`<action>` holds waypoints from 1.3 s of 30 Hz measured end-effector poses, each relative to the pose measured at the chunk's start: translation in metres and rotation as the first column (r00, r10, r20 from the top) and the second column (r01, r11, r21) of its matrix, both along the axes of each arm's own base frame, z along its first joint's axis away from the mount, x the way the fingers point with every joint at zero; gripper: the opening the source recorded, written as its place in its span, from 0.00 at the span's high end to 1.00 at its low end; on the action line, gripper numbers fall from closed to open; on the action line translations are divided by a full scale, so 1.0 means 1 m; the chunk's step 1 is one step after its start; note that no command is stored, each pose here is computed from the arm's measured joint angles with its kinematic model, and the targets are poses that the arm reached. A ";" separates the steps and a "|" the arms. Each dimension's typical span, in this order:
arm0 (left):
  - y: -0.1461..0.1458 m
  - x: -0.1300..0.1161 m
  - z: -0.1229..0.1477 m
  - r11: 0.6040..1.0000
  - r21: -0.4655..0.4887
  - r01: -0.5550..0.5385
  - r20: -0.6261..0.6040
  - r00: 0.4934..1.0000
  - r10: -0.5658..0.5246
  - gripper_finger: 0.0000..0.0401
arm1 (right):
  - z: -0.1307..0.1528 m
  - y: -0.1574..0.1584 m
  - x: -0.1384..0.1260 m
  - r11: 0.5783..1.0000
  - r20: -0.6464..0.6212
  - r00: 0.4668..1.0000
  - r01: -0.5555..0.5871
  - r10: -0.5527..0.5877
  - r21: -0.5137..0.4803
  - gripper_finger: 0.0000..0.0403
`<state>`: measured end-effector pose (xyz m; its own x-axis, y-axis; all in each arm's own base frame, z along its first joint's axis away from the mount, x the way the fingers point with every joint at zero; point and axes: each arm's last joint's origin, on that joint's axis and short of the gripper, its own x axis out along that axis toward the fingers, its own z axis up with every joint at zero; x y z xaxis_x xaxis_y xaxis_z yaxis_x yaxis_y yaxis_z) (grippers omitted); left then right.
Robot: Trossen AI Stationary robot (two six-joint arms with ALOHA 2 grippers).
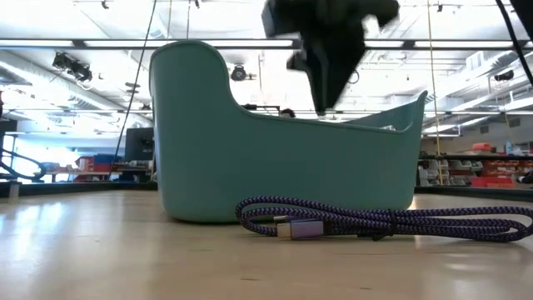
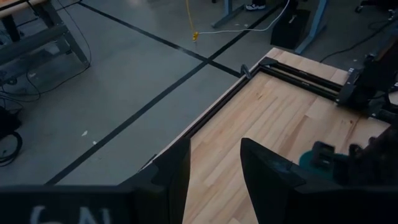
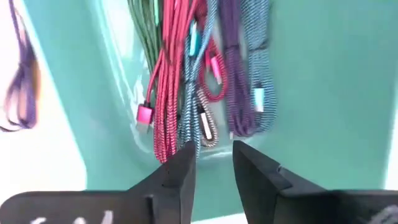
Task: Pick and place USB-C Cables
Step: Put the purple charger cable into the blue bin
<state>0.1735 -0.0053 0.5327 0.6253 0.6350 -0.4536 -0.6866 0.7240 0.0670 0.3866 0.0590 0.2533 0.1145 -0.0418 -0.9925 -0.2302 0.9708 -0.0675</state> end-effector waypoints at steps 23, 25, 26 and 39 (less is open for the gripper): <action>0.000 0.000 0.000 1.000 0.006 0.004 -0.006 1.000 -0.004 0.63 | 0.084 0.107 -0.019 0.943 0.246 0.919 0.258 -0.307 0.211 0.71; 0.000 0.000 0.000 1.000 0.019 0.014 -0.020 1.000 -0.014 0.63 | 0.082 0.114 -0.018 0.910 0.242 0.889 0.328 -0.387 0.252 0.70; 0.000 0.000 0.000 0.999 0.029 0.021 -0.030 0.999 -0.020 0.63 | 0.080 0.117 -0.017 0.897 0.236 0.878 0.354 -0.416 0.266 0.69; -0.003 0.001 -0.002 0.991 -0.005 0.137 -0.077 0.988 -0.137 0.63 | 0.007 0.167 -0.010 0.854 0.012 0.871 0.479 -0.492 0.203 0.55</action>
